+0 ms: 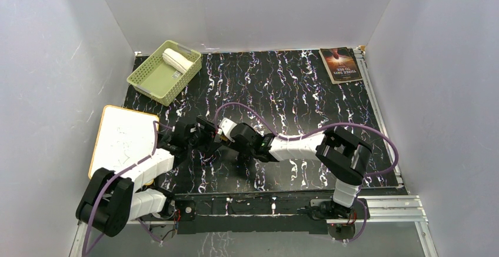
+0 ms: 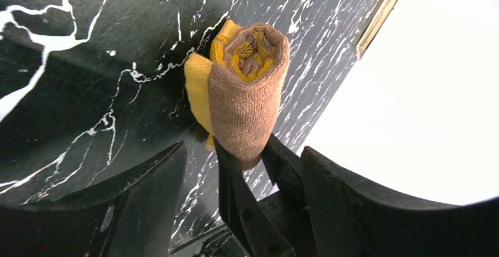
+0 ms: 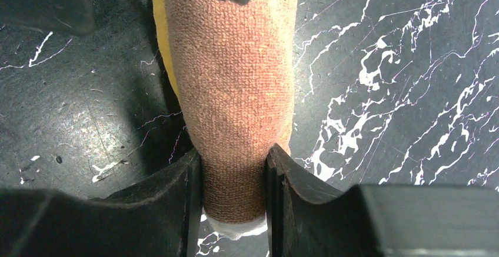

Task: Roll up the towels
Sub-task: Pick up the towel at the center of the board.

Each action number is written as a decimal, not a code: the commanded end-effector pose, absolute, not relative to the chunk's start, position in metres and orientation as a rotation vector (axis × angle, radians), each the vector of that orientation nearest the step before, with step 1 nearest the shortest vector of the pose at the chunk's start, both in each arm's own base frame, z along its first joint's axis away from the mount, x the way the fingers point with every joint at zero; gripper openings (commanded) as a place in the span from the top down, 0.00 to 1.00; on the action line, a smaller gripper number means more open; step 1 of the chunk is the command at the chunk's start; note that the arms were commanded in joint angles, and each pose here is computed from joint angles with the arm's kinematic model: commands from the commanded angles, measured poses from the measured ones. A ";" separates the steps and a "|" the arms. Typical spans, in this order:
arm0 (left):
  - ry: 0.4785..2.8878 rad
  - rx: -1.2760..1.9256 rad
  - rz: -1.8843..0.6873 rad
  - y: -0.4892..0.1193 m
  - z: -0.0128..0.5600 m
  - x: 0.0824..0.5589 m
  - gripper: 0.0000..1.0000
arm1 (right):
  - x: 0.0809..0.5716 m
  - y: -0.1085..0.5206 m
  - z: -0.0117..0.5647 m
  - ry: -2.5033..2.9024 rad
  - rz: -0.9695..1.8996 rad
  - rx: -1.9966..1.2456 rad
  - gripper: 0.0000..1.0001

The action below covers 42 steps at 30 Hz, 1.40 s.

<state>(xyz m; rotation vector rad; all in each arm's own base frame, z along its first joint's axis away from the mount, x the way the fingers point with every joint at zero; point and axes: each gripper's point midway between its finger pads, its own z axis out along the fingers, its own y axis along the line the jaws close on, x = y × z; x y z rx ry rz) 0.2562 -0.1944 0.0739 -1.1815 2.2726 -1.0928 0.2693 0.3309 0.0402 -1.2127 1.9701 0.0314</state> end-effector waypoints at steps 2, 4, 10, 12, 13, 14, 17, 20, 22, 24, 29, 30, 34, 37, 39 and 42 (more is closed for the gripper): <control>2.154 -1.263 -1.183 -0.206 0.079 0.273 0.33 | 0.263 0.325 0.036 2.007 0.051 -1.190 0.64; 2.156 -1.263 -1.208 -0.214 0.077 0.276 0.34 | 0.263 0.324 0.035 2.009 0.050 -1.190 0.64; 2.176 -1.255 -1.192 -0.224 0.067 0.281 0.41 | 0.261 0.323 0.033 2.013 0.055 -1.189 0.64; 2.173 -1.253 -1.182 -0.225 0.067 0.283 0.42 | 0.260 0.322 0.032 2.015 0.057 -1.193 0.64; 2.166 -1.254 -1.182 -0.225 0.067 0.284 0.43 | 0.259 0.322 0.031 2.016 0.058 -1.195 0.64; 2.169 -1.260 -1.175 -0.225 0.065 0.285 0.44 | 0.259 0.321 0.030 2.018 0.056 -1.196 0.64; 2.179 -1.268 -1.169 -0.227 0.063 0.287 0.44 | 0.258 0.318 0.027 2.019 0.049 -1.200 0.64; 2.189 -1.283 -1.183 -0.230 0.066 0.286 0.41 | 0.258 0.315 0.024 2.012 0.037 -1.214 0.63; 2.197 -1.294 -1.187 -0.231 0.068 0.286 0.38 | 0.257 0.313 0.022 1.998 0.024 -1.228 0.64; 2.210 -1.286 -1.178 -0.232 0.070 0.287 0.36 | 0.258 0.313 0.032 1.935 0.014 -1.234 0.63; 2.249 -1.275 -1.170 -0.237 0.066 0.288 0.35 | 0.259 0.313 0.039 1.863 -0.022 -1.258 0.61; 2.261 -1.273 -1.169 -0.239 0.064 0.288 0.35 | 0.258 0.315 0.039 1.854 -0.030 -1.266 0.61; 2.309 -1.274 -1.174 -0.246 0.052 0.286 0.37 | 0.257 0.318 0.039 1.839 -0.051 -1.290 0.60; 2.328 -1.262 -1.187 -0.252 0.048 0.286 0.40 | 0.255 0.321 0.038 1.835 -0.046 -1.303 0.59; 2.348 -1.253 -1.186 -0.255 0.045 0.286 0.42 | 0.254 0.323 0.038 1.834 -0.043 -1.310 0.59; 2.356 -1.247 -1.176 -0.256 0.042 0.286 0.46 | 0.253 0.324 0.038 1.832 -0.037 -1.314 0.59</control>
